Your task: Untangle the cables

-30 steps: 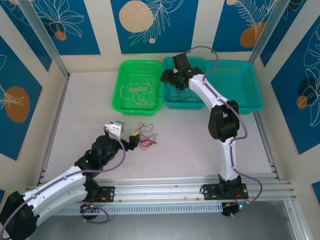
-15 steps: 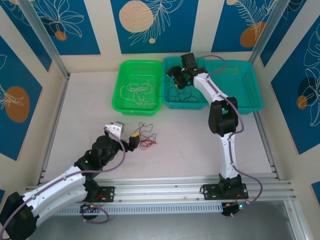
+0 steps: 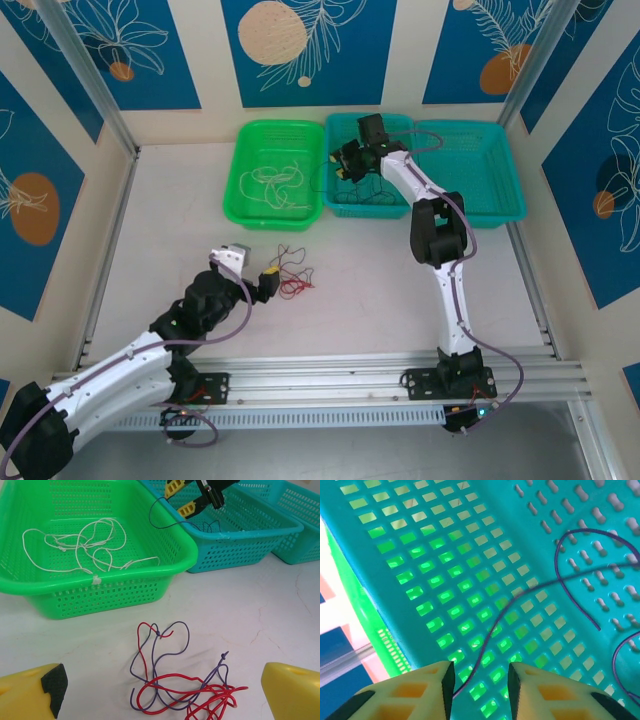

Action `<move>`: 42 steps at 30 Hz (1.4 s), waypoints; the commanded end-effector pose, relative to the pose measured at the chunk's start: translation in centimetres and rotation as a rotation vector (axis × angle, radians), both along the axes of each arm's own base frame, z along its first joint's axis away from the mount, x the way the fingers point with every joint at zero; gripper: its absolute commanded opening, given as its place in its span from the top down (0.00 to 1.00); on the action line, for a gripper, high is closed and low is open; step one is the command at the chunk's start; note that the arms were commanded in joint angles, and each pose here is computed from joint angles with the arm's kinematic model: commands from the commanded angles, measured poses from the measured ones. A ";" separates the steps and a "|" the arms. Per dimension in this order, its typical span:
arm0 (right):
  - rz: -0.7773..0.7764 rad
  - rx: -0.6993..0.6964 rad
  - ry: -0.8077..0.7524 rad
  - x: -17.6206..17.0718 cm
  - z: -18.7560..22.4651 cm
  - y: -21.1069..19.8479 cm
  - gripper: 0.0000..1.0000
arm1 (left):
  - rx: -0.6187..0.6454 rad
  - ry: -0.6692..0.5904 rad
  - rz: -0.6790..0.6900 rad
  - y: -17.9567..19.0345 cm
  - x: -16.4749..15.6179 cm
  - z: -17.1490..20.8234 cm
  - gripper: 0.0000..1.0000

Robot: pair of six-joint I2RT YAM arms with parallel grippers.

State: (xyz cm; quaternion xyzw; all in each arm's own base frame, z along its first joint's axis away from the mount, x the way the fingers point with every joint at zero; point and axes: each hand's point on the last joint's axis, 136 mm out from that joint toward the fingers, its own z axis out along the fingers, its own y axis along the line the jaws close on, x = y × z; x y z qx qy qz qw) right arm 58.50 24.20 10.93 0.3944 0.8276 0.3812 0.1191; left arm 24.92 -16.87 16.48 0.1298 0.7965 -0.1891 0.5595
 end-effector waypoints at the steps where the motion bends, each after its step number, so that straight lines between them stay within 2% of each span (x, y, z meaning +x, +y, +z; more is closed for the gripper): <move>1: -0.018 0.023 0.009 0.5 0.1 -0.4 0.76 | -0.028 -0.019 0.006 0.0 0.4 1.4 0.00; 5: -0.031 0.037 -0.013 0.9 0.7 -1.0 0.97 | -0.029 -0.019 0.006 -0.1 0.4 1.3 0.00; 6: -0.033 0.036 -0.022 1.0 1.0 -1.2 1.00 | -0.028 -0.018 0.007 -0.1 0.4 1.3 0.00; 12: -0.102 -0.019 -0.066 1.1 2.3 -4.9 1.00 | -0.027 -0.017 0.009 0.0 0.4 1.4 0.00; 20: -0.297 -0.160 -0.108 0.1 3.7 -15.3 1.00 | -0.027 -0.020 0.016 0.3 0.2 1.6 0.00; 24: -0.234 -0.213 -0.135 0.3 4.1 -15.1 1.00 | -0.035 -0.017 0.022 0.2 0.4 1.6 0.00; 25: -0.205 -0.218 -0.139 0.4 4.1 -14.4 0.98 | -0.036 -0.014 0.024 0.2 0.4 1.5 0.00; 26: -0.175 -0.220 -0.152 0.5 4.4 -13.5 0.92 | -0.036 -0.013 0.022 0.1 0.5 1.5 0.00; 28: -0.122 -0.219 -0.181 0.7 4.9 -11.8 0.67 | -0.035 -0.004 0.015 -0.1 0.5 1.5 0.00; 30: -0.087 -0.219 -0.212 0.8 5.9 -10.5 0.57 | -0.036 0.003 0.012 -0.1 0.4 1.5 0.00; 37: 0.010 -0.241 -0.330 -0.4 10.2 -8.1 0.53 | -0.037 0.053 0.041 0.3 0.3 1.3 0.00; 42: 0.246 -0.233 -0.534 -5.1 13.6 -4.0 0.54 | -0.039 0.176 0.094 0.4 0.6 0.0 0.00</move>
